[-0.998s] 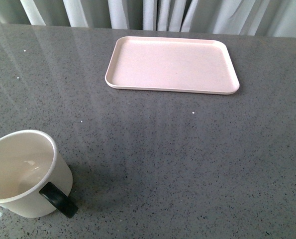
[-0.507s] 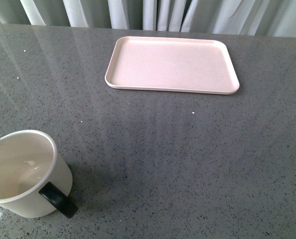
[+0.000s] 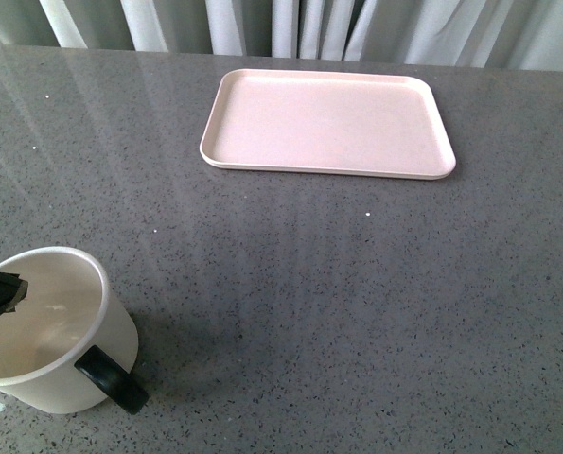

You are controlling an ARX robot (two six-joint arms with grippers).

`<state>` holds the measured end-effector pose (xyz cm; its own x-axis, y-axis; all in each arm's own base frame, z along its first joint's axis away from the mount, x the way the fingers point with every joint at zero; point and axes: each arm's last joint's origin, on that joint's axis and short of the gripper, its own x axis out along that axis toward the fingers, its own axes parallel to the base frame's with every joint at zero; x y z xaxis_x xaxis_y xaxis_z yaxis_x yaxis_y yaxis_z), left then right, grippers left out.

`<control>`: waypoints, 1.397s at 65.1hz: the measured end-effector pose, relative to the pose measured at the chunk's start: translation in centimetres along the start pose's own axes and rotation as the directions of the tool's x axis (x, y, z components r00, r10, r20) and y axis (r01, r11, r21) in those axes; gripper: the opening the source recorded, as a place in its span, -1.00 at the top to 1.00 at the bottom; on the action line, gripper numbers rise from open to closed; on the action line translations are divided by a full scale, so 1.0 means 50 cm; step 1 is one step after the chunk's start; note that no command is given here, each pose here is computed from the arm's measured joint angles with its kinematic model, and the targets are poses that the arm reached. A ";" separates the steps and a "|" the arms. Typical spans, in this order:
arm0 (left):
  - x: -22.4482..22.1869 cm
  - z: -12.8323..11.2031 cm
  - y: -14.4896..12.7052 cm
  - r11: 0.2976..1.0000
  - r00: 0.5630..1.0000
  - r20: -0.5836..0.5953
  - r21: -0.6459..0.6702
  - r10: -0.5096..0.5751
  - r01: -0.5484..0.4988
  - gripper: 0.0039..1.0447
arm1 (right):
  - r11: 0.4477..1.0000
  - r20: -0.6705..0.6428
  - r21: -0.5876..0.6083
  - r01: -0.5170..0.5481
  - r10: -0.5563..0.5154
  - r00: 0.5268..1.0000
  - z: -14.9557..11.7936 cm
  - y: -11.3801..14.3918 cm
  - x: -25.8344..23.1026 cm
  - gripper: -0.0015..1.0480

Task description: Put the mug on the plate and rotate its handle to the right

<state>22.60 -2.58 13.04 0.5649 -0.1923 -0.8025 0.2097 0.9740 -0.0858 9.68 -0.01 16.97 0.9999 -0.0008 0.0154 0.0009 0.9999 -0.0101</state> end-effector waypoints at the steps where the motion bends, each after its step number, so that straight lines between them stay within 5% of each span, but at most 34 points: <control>1: 0.001 0.000 0.000 1.000 1.000 -0.002 0.001 -0.001 0.001 -0.83 | 1.000 0.000 0.000 0.000 0.000 1.000 0.000 0.000 0.000 -0.82; 15: 0.011 -0.005 -0.005 1.000 1.000 -0.028 0.025 -0.009 0.010 -0.82 | 1.000 0.000 0.000 0.000 0.000 1.000 0.000 0.000 0.000 -0.82; 22: 0.015 -0.007 -0.007 0.999 0.999 -0.038 0.034 -0.013 0.014 -0.66 | 1.000 0.000 0.000 0.000 0.000 1.000 0.000 0.000 0.000 -0.82; 60: 0.029 0.006 -0.020 0.996 0.998 -0.053 0.083 -0.025 0.030 0.95 | 1.000 0.000 0.000 0.000 0.000 1.000 0.000 0.000 0.000 -0.82; 84: 0.021 0.012 -0.023 0.996 0.997 -0.078 0.084 -0.028 0.034 0.96 | 1.000 0.000 0.000 0.000 0.000 1.000 0.000 0.000 0.000 -0.82; 91: 0.003 0.051 -0.033 0.995 0.997 -0.069 0.095 -0.035 0.042 0.96 | 1.000 0.000 0.000 0.000 0.000 1.000 0.000 0.000 0.000 -0.82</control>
<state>24.37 -4.50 14.57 0.5006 -0.2178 -0.8379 0.3078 0.9494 -0.0629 9.68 -0.01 16.97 0.9999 -0.0008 0.0154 0.0009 0.9999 -0.0101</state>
